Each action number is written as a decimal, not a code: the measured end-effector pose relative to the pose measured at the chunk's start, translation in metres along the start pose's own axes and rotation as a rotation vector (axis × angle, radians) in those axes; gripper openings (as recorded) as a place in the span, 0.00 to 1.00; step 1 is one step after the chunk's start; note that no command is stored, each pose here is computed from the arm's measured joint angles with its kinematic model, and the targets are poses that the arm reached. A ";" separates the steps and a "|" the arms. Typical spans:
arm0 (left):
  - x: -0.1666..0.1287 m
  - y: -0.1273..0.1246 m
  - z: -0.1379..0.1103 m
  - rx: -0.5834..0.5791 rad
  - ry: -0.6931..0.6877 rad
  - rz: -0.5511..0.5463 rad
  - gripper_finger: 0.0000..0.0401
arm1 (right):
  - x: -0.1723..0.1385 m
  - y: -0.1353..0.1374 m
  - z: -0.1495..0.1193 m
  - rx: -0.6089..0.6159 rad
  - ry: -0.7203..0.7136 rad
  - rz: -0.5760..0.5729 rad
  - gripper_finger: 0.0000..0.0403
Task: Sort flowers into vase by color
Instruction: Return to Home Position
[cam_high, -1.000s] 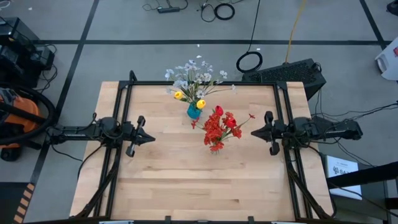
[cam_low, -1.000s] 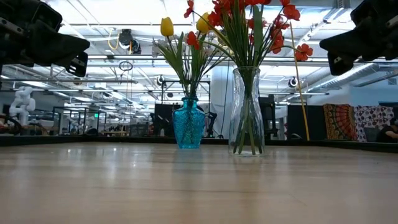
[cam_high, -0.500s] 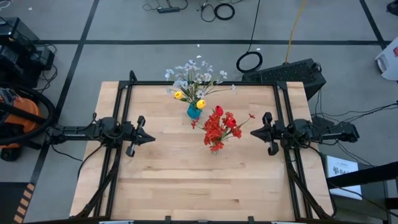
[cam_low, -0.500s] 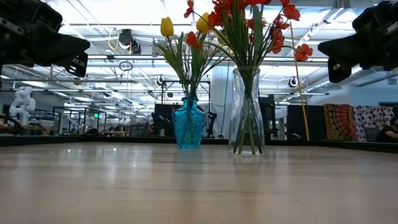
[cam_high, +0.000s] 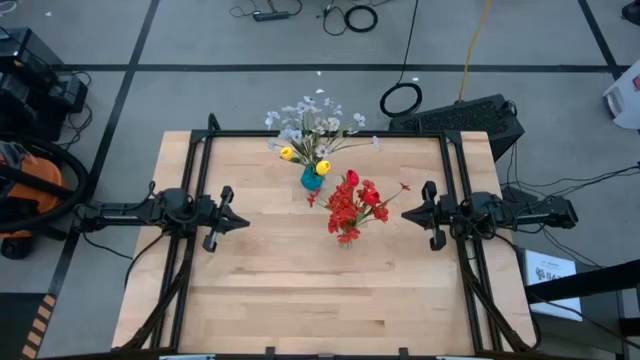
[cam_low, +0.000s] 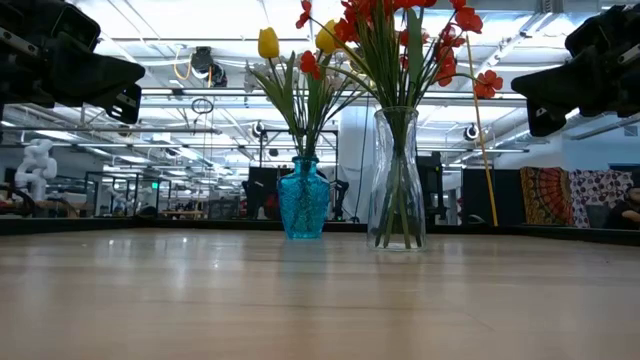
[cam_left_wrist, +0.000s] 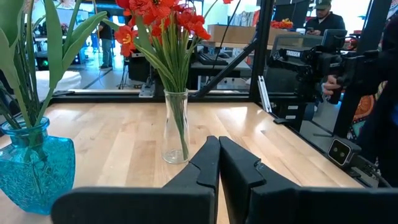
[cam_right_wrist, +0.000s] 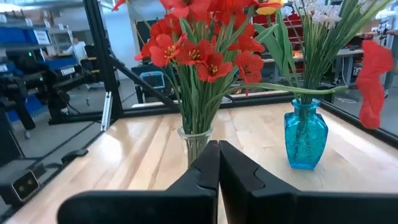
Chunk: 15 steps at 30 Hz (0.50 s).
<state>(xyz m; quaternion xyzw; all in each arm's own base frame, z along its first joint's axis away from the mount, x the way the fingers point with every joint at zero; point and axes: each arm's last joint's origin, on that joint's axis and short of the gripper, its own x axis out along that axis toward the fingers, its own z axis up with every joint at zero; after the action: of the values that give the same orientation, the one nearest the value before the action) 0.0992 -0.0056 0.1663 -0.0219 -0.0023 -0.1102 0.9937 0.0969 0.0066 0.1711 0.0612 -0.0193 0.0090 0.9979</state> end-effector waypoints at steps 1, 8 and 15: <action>0.000 0.000 0.000 0.000 0.000 0.000 0.03 | 0.000 0.000 0.000 0.013 0.000 0.000 0.00; 0.000 0.000 0.000 0.000 0.000 0.000 0.03 | 0.000 0.000 0.000 0.134 0.000 -0.002 0.00; 0.000 0.000 0.000 0.000 0.000 0.000 0.03 | 0.000 0.000 0.000 0.158 0.002 -0.002 0.00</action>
<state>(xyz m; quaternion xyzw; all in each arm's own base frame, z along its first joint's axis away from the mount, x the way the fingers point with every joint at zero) 0.0992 -0.0056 0.1663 -0.0219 -0.0023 -0.1103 0.9937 0.0968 0.0066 0.1710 0.1397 -0.0177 0.0096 0.9900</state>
